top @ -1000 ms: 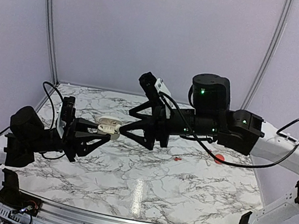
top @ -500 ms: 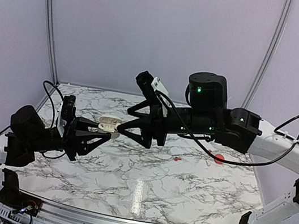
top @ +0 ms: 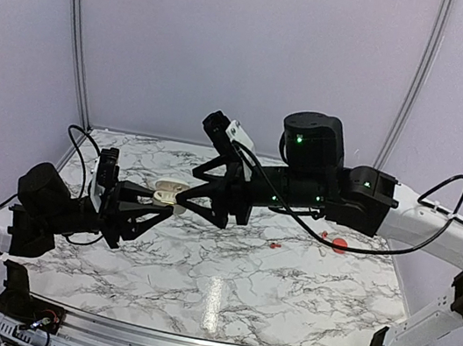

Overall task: Insert the wireless bluetooth earbuds into the charging case
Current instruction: Adjust the right earbud in the right side groove of the charging case.

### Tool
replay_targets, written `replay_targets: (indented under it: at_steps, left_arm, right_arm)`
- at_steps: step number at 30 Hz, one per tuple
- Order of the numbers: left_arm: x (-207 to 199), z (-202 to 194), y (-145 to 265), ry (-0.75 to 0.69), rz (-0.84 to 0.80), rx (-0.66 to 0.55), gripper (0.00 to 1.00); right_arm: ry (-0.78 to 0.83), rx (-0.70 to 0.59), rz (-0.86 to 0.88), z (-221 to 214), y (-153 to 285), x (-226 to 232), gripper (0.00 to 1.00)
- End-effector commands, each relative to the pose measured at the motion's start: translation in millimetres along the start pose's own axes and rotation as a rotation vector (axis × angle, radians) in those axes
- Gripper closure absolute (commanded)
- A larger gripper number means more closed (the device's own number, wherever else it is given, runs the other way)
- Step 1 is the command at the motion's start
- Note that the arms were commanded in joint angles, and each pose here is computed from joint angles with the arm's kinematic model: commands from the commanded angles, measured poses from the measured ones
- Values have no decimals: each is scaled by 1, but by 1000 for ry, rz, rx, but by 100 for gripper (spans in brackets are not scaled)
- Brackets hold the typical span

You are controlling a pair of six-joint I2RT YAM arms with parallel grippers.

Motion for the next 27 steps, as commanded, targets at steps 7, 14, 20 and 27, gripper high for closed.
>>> replay_targets:
  at_steps: [7,14,20,27]
  left_arm:
    - [-3,15,-4,-31,-14,-39,100]
    - [-1,14,-3,-32,1,-40,100]
    - [5,10,-5,-3,28,-28,100]
    - [14,4,-1,19,67,-18,100]
  right_arm:
    - [-36,-13,-34,12,-4,-7,26]
    - [-31,-62,41,18,-3,0,25]
    - [-56,-169,100,25,26,-6,24]
    - [-198,-159,-115,0,80,-73,24]
Point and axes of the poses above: each gripper's point midway between its finger pads, its own y axis back along the fingers, its own x axis along the line the jaws close on, z = x × y, the point moved 6 cm from there along y, back along the fingers, and after that the axes turned 10 degrees about y, right-handed, at the moved point
